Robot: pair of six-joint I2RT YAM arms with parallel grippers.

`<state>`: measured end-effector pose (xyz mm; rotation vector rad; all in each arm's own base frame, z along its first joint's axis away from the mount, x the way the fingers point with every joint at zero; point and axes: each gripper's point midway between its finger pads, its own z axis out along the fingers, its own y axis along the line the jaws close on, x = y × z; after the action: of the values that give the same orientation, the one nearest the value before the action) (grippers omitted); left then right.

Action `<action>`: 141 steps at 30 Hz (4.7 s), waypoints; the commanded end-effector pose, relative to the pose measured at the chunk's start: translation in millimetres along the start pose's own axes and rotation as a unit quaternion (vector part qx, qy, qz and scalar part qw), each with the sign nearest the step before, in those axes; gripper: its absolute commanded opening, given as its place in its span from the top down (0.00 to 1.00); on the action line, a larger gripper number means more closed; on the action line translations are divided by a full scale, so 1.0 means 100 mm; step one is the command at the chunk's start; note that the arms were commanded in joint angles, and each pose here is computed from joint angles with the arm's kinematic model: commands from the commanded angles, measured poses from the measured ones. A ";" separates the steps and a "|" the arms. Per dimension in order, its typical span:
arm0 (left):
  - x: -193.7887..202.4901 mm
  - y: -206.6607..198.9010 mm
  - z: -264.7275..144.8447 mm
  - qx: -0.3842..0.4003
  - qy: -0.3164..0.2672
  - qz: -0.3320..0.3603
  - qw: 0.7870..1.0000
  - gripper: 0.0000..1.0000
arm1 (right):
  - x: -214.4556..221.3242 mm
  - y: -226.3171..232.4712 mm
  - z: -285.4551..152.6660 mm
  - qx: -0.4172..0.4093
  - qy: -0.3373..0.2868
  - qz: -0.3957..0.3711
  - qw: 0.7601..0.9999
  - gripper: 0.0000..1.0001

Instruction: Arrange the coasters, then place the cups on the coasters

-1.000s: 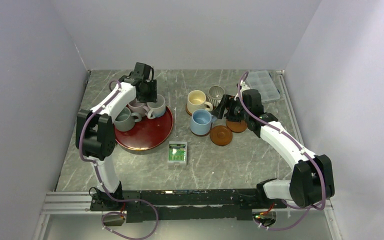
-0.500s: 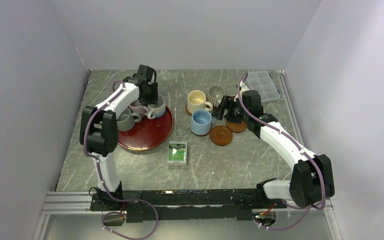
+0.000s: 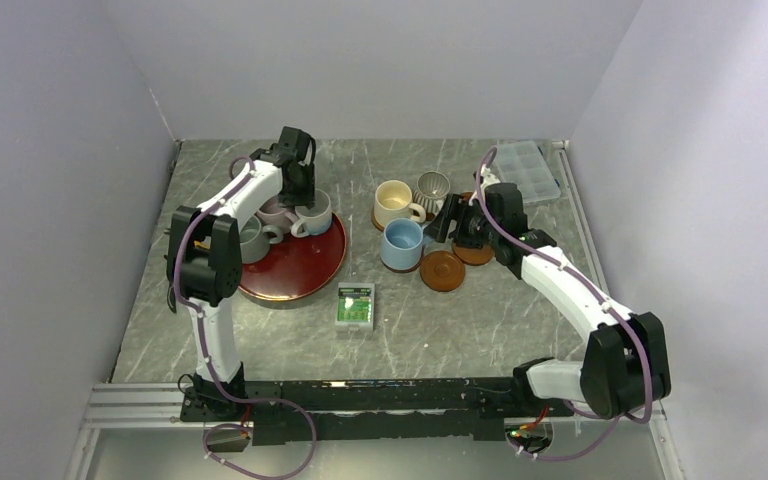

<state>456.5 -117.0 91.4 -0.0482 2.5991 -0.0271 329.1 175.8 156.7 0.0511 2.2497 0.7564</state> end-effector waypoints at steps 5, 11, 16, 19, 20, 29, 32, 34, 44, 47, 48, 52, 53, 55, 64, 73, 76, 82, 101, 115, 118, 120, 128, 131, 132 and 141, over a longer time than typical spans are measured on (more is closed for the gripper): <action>-0.14 0.04 0.04 -0.014 -0.020 0.001 1.000 0.74 | -0.14 0.13 -0.14 -0.015 -0.029 -0.005 0.999 0.24; -0.20 -0.04 -0.08 0.012 -0.030 -0.004 0.999 0.97 | -0.21 0.18 -0.19 -0.008 -0.035 -0.017 0.999 0.25; -0.35 -0.11 -0.40 0.042 -0.070 -0.013 0.997 0.97 | -0.31 0.36 -0.22 0.013 -0.045 -0.049 0.998 0.25; -0.40 -0.12 -0.66 0.060 -0.098 -0.016 0.993 0.97 | -0.40 0.56 -0.20 0.015 -0.052 -0.069 0.996 0.25; -0.39 -0.13 -0.72 0.065 -0.101 -0.016 0.993 0.97 | -0.40 0.65 -0.18 0.012 -0.050 -0.077 0.996 0.25; -0.15 -0.31 -1.13 0.093 -0.112 0.031 0.989 0.97 | -0.37 1.27 0.17 -0.016 -0.018 -0.120 0.992 0.25; 0.06 -0.39 -1.17 0.103 -0.100 0.061 0.988 0.97 | -0.31 1.41 0.31 -0.016 0.001 -0.137 0.990 0.25; 0.19 -0.42 -1.20 0.113 -0.092 0.071 0.987 0.97 | -0.24 1.47 0.43 -0.009 0.017 -0.148 0.989 0.26; 0.60 -0.50 -1.27 0.160 -0.074 0.085 0.981 0.97 | 0.23 1.69 0.86 0.001 0.083 -0.177 0.981 0.32; 0.60 -0.55 -1.30 0.171 -0.070 0.085 0.979 0.97 | 0.42 1.74 0.96 -0.003 0.104 -0.178 0.978 0.34; 0.61 -0.55 -1.31 0.174 -0.068 0.085 0.979 0.97 | 0.46 1.75 0.99 -0.004 0.109 -0.176 0.978 0.35; 0.62 -0.59 -1.32 0.183 -0.069 0.084 0.977 0.97 | 0.59 1.74 1.10 0.003 0.121 -0.177 0.977 0.42; 0.62 -0.60 -1.33 0.185 -0.069 0.082 0.977 0.97 | 0.59 1.73 1.12 0.010 0.119 -0.179 0.976 0.44; 0.62 -0.61 -1.34 0.189 -0.070 0.082 0.976 0.97 | 0.61 1.68 1.16 0.031 0.119 -0.185 0.975 0.49; 0.62 -0.61 -1.34 0.189 -0.073 0.078 0.976 0.97 | 0.55 1.60 1.18 0.071 0.096 -0.186 0.975 1.00; 0.47 -0.51 -1.60 0.180 -0.142 0.068 0.971 0.62 | 0.11 1.82 0.91 0.058 0.023 -0.171 0.983 1.00; 0.38 -0.47 -1.80 0.188 -0.193 0.064 0.961 0.39 | -0.04 1.84 0.80 0.066 0.003 -0.173 0.983 1.00; 0.27 -0.39 -2.13 0.193 -0.262 0.060 0.944 0.16 | -0.45 1.73 0.50 0.120 -0.047 -0.186 0.974 1.00; 0.05 0.28 -2.21 0.110 -0.307 -0.017 0.945 0.07 | -1.77 -0.10 -0.69 0.229 -0.111 -0.179 0.950 1.00; 0.06 0.25 -2.14 0.115 -0.297 -0.011 0.948 0.07 | -1.88 -1.08 -0.22 0.172 -0.063 -0.245 0.952 1.00; 0.07 0.24 -2.13 0.115 -0.295 -0.011 0.948 0.08 | -1.85 -1.21 -0.05 0.166 -0.025 -0.256 0.952 1.00; 0.07 0.24 -2.12 0.116 -0.292 -0.011 0.949 0.08 | -1.78 -1.30 0.07 0.162 0.005 -0.262 0.951 1.00; 0.08 0.23 -2.07 0.117 -0.284 -0.012 0.952 0.08 | -1.65 -1.45 0.38 0.140 0.037 -0.272 0.951 1.00; 0.08 0.21 -2.06 0.121 -0.283 -0.011 0.951 0.08 | -1.61 -1.55 0.47 0.148 0.056 -0.264 0.951 1.00; 0.09 0.20 -2.06 0.122 -0.282 -0.011 0.952 0.08 | -1.62 -1.59 0.50 0.153 0.059 -0.262 0.951 1.00; 0.09 0.22 -2.04 0.117 -0.280 -0.009 0.953 0.08 | -1.64 -1.73 0.67 0.167 0.071 -0.250 0.951 1.00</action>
<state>338.7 -92.2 252.8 0.0062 2.0428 -0.2725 499.9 25.1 97.0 -0.4192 2.4655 0.1259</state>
